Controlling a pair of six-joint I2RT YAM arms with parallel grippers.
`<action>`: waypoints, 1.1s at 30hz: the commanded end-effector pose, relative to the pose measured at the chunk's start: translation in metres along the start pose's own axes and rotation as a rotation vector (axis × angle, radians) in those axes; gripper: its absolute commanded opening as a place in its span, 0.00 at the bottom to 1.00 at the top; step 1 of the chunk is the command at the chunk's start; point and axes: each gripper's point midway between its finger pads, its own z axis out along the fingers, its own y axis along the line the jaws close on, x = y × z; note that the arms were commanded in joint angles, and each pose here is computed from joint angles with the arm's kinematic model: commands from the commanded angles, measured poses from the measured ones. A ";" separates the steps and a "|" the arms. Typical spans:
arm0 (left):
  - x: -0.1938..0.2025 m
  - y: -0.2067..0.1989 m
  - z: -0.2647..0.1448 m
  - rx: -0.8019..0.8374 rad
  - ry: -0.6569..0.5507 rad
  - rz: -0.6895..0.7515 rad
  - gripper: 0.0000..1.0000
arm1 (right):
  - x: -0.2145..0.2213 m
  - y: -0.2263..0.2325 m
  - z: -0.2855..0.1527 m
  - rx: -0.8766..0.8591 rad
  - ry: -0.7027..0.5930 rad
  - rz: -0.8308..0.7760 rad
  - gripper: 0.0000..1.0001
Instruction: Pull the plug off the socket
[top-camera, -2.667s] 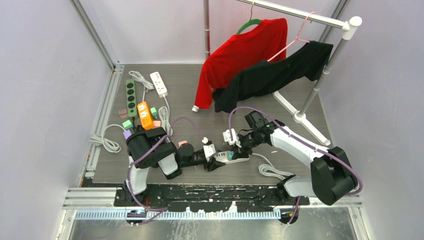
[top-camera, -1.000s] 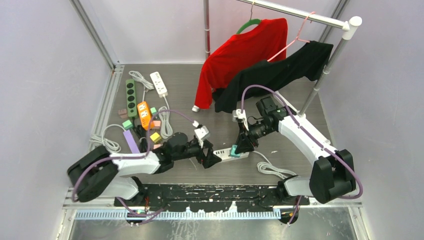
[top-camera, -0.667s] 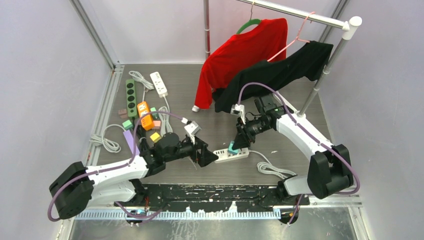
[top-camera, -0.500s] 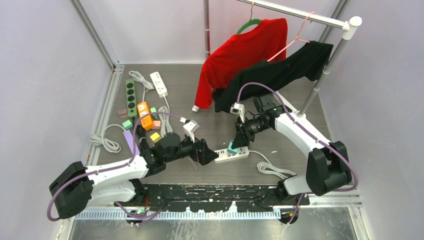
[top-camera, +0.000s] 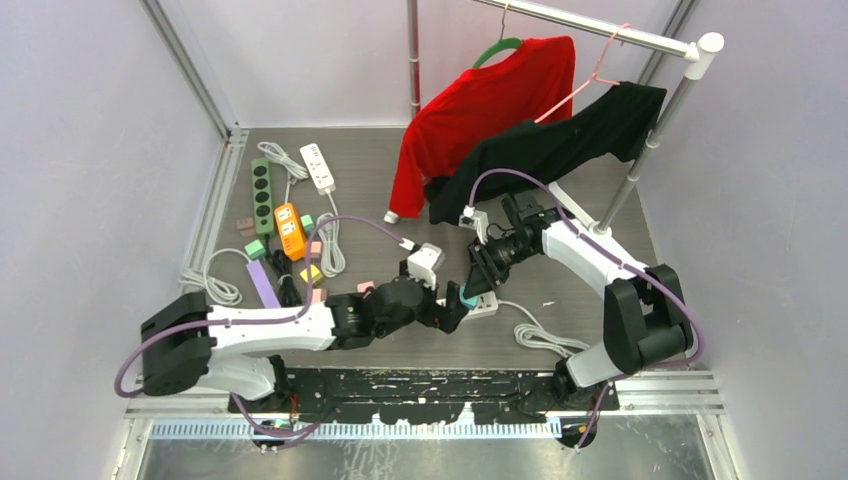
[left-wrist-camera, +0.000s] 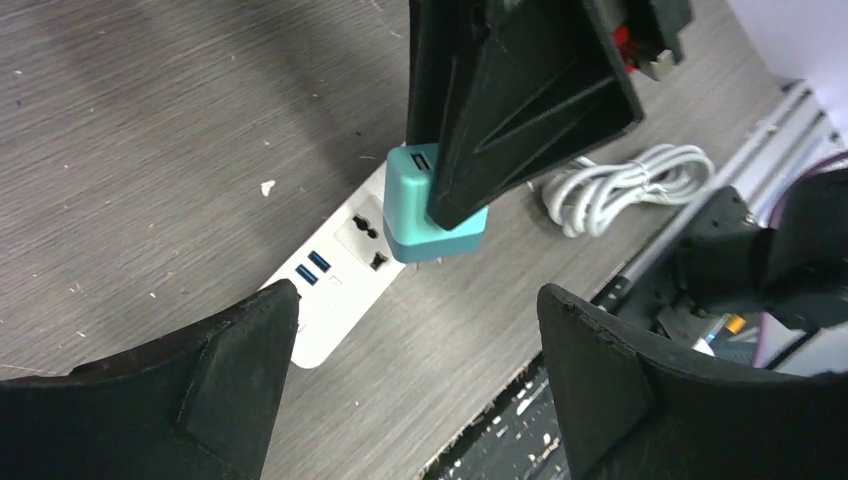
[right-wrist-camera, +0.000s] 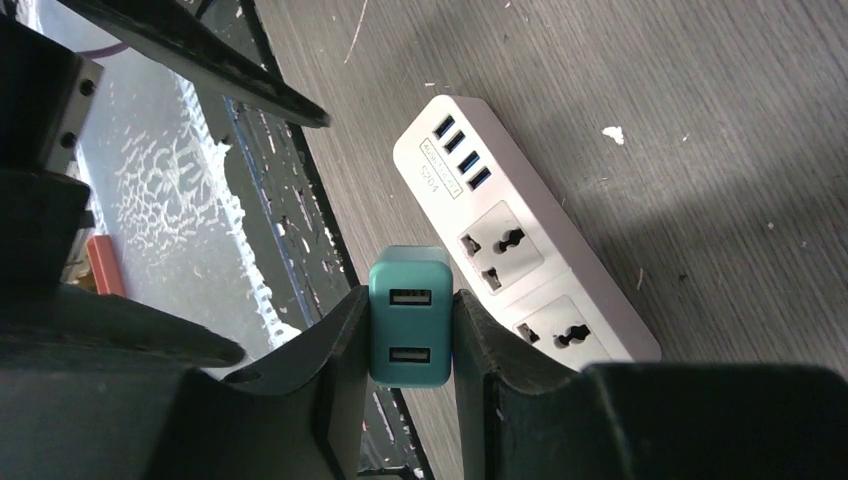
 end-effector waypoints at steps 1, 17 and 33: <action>-0.012 -0.004 0.013 -0.085 -0.031 0.011 0.85 | -0.018 0.002 -0.005 0.005 -0.031 -0.015 0.10; 0.002 -0.004 0.055 -0.346 0.057 0.066 0.51 | -0.017 0.002 -0.005 0.000 -0.025 -0.007 0.11; -0.006 -0.003 0.069 -0.374 0.014 0.109 0.58 | -0.016 0.003 -0.003 -0.017 -0.020 0.007 0.11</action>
